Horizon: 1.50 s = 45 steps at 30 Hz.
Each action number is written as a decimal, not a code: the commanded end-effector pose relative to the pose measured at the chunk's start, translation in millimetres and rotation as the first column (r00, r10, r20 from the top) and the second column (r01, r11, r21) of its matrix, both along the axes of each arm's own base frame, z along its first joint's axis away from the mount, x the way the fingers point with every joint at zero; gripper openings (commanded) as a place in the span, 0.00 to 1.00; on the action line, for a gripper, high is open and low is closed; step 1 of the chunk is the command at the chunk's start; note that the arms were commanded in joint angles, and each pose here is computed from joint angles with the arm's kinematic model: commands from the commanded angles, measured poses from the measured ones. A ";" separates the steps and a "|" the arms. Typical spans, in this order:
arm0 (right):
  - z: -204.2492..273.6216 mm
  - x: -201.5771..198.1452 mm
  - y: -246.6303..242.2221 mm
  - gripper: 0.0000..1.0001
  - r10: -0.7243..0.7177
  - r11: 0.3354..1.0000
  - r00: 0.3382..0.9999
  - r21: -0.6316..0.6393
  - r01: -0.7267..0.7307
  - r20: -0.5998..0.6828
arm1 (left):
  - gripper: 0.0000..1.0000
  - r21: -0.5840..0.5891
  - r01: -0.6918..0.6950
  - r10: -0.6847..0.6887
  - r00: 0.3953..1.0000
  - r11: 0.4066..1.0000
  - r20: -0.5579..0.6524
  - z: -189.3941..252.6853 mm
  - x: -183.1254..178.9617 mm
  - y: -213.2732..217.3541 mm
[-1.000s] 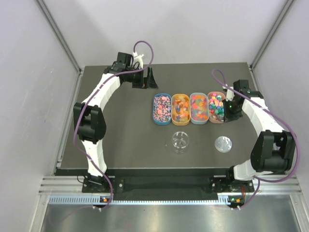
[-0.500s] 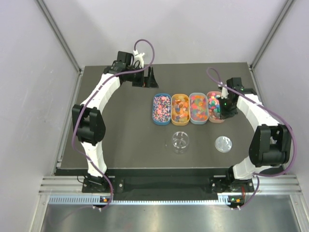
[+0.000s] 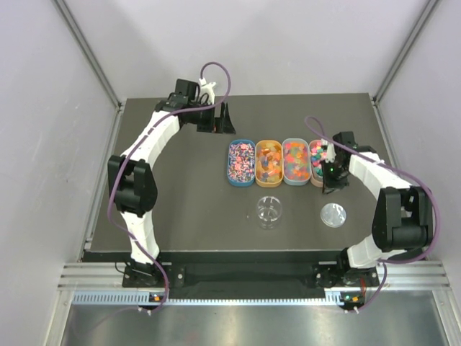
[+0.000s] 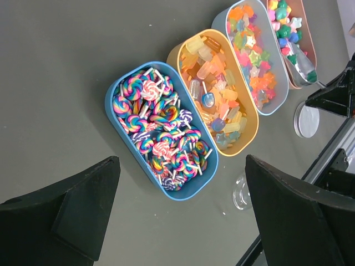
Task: Pack the candies
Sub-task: Scoop the fake candies from the storage box.
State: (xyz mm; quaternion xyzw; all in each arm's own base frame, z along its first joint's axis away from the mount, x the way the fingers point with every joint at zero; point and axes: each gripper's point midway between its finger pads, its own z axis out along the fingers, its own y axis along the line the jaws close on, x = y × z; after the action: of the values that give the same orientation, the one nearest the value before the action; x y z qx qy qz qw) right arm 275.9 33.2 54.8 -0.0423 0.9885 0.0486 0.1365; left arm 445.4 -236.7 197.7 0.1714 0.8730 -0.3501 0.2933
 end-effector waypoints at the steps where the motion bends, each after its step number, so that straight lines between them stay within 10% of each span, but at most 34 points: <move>1: 16.5 19.8 14.9 0.00 0.023 0.997 0.997 0.070 -0.027 0.068 | 0.99 -0.030 0.030 -0.028 0.997 0.999 0.066 23.6 -6.2 -4.1; 26: 8.3 20.3 -33.3 0.00 -0.058 0.998 0.993 -0.012 0.059 0.101 | 0.99 -0.024 0.053 -0.051 0.994 0.998 0.092 27.9 -11.4 -12.0; 45: 58.1 35.9 -18.4 0.00 0.122 0.993 0.908 -0.047 -0.112 0.401 | 0.99 0.021 0.084 -0.086 0.989 0.996 0.121 25.9 -10.1 -16.3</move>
State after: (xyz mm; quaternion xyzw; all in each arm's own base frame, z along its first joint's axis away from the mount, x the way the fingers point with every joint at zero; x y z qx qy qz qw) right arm 298.1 7.0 85.4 -0.0814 0.9583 0.0345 0.2717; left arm 431.9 -252.0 198.2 0.2061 0.8654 -0.3503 0.2932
